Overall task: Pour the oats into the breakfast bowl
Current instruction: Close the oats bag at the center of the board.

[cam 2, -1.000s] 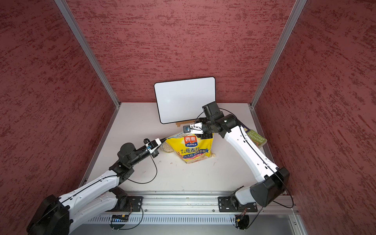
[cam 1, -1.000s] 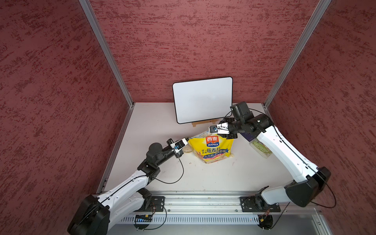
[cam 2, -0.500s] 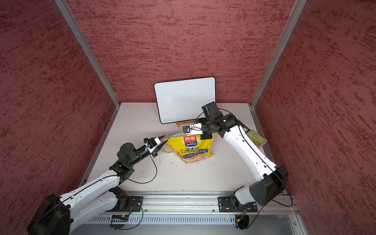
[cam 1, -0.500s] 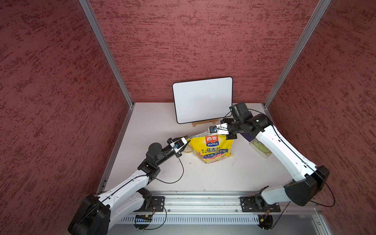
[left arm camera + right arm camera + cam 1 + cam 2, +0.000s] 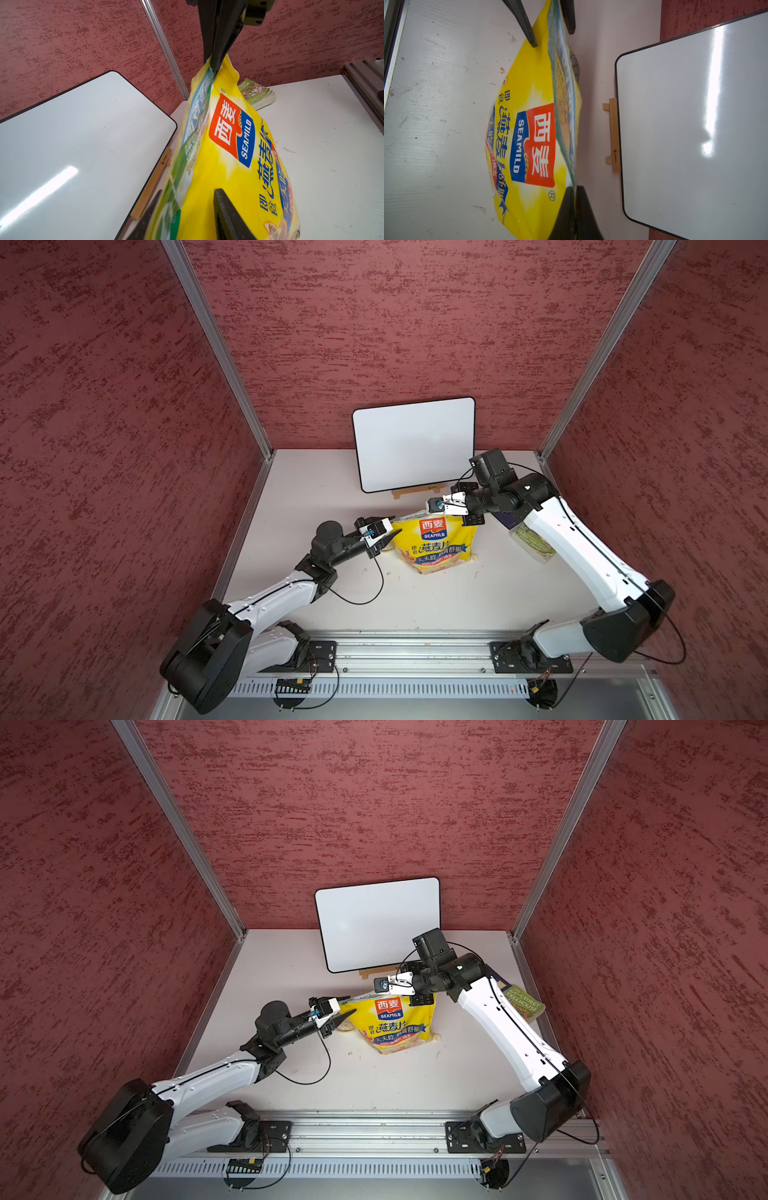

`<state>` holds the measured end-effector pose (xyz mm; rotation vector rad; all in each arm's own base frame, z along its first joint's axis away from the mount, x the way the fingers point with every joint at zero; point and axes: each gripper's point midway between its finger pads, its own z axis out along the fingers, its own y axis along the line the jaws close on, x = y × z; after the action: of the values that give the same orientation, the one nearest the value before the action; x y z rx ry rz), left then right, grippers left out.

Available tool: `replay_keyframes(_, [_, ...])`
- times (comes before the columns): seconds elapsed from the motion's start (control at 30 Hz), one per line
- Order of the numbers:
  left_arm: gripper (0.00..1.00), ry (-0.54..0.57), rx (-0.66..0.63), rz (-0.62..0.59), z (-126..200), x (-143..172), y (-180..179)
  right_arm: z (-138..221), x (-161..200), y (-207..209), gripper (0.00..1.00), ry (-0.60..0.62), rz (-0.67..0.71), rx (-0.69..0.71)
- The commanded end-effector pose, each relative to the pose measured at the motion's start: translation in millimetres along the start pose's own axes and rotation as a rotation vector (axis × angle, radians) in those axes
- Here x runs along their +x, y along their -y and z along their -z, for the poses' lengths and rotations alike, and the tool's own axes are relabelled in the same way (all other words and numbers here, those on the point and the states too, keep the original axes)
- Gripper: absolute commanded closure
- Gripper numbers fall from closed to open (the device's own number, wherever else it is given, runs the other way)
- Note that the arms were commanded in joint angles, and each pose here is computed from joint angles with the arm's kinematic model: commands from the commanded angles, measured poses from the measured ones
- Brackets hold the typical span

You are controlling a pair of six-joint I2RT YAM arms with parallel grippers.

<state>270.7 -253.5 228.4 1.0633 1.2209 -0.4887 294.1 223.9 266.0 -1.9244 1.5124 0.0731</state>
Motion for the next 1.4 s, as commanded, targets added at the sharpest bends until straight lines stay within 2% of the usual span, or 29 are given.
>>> replay_keyframes(0.0, [0.59, 0.1, -0.014, -0.029, 0, -30, -10, 10, -9, -2, 1.0, 0.036, 0.0, 0.018])
replay_keyframes(0.13, [0.84, 0.117, 0.018, -0.03, -1, -38, -8, 9, -9, -3, 1.0, 0.038, -0.008, 0.016])
replay_keyframes(0.27, [0.99, 0.108, 0.04, -0.025, -6, -38, -8, 9, -9, -2, 1.0, 0.038, -0.012, 0.018])
replay_keyframes(0.37, [1.0, 0.092, 0.038, -0.024, -8, -32, -8, 10, -11, -1, 1.0, 0.048, -0.016, 0.023])
replay_keyframes(0.4, [1.0, 0.093, 0.038, -0.024, -8, -32, -8, 10, -13, -1, 0.97, 0.057, -0.017, 0.024])
replay_keyframes(0.53, [1.0, 0.105, 0.036, -0.019, -7, -36, -8, 9, -24, -1, 0.71, 0.101, -0.01, 0.02])
replay_keyframes(0.63, [1.0, 0.11, 0.033, -0.021, -6, -37, -8, 2, -29, -3, 0.61, 0.111, 0.0, 0.001])
replay_keyframes(0.7, [1.0, 0.11, 0.033, -0.018, -6, -37, -8, -4, -32, -3, 0.58, 0.117, 0.004, -0.013])
replay_keyframes(0.83, [1.0, 0.116, 0.032, -0.012, -5, -38, -8, -16, -38, -3, 0.58, 0.131, 0.004, -0.038])
replay_keyframes(0.87, [1.0, 0.117, 0.031, -0.011, -5, -38, -8, -18, -39, -4, 0.61, 0.134, 0.005, -0.046])
replay_keyframes(1.1, [1.0, 0.12, 0.019, -0.006, -3, -36, -8, -18, -36, -3, 1.0, 0.109, -0.001, -0.036])
replay_keyframes(1.27, [1.0, 0.122, 0.016, -0.001, -2, -34, -7, -15, -45, -4, 0.99, 0.14, 0.004, -0.026])
replay_keyframes(1.3, [1.0, 0.122, 0.016, 0.0, -2, -33, -7, -16, -48, -5, 0.89, 0.146, 0.004, -0.029])
replay_keyframes(1.37, [1.0, 0.125, 0.017, 0.0, -2, -34, -6, -19, -54, -5, 0.79, 0.165, 0.008, -0.032])
